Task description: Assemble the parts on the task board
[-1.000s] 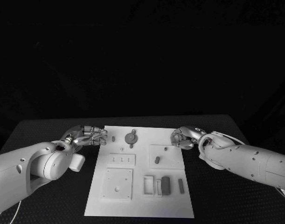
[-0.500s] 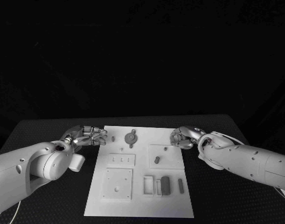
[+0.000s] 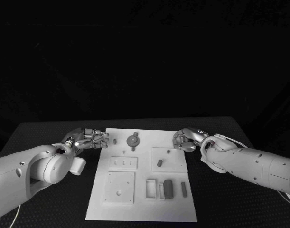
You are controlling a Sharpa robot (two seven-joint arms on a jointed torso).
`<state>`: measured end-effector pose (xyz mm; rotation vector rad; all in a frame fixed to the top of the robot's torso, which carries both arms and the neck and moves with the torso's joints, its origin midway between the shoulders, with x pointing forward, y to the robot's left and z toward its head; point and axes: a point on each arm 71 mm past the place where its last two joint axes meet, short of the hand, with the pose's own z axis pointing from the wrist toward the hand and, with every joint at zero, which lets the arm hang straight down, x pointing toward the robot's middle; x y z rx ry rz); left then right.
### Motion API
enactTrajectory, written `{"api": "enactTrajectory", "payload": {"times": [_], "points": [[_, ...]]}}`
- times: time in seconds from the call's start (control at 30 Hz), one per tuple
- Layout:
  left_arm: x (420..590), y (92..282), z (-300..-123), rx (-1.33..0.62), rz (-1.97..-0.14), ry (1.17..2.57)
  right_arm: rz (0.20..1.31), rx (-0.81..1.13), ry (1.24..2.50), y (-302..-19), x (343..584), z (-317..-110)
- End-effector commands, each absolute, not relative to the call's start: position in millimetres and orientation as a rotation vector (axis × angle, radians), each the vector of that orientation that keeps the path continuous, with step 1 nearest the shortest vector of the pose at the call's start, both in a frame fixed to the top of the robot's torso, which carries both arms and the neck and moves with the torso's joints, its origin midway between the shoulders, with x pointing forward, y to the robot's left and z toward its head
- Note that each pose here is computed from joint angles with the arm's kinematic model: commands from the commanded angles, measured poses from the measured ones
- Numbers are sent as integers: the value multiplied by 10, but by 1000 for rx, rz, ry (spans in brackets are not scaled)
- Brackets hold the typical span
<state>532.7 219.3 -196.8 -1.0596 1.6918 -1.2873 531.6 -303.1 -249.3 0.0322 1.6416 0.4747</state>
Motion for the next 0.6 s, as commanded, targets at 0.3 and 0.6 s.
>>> {"api": "enactTrajectory", "payload": {"times": [0.3, 0.6], "points": [[5302, 2025, -1955, -908, -1255, 1847, 522, 4, 1589, -2653, 5418, -2076], [5320, 1827, -1946, -875, -1200, 1923, 577, -35, 1586, -2254, 5417, -1756]]}}
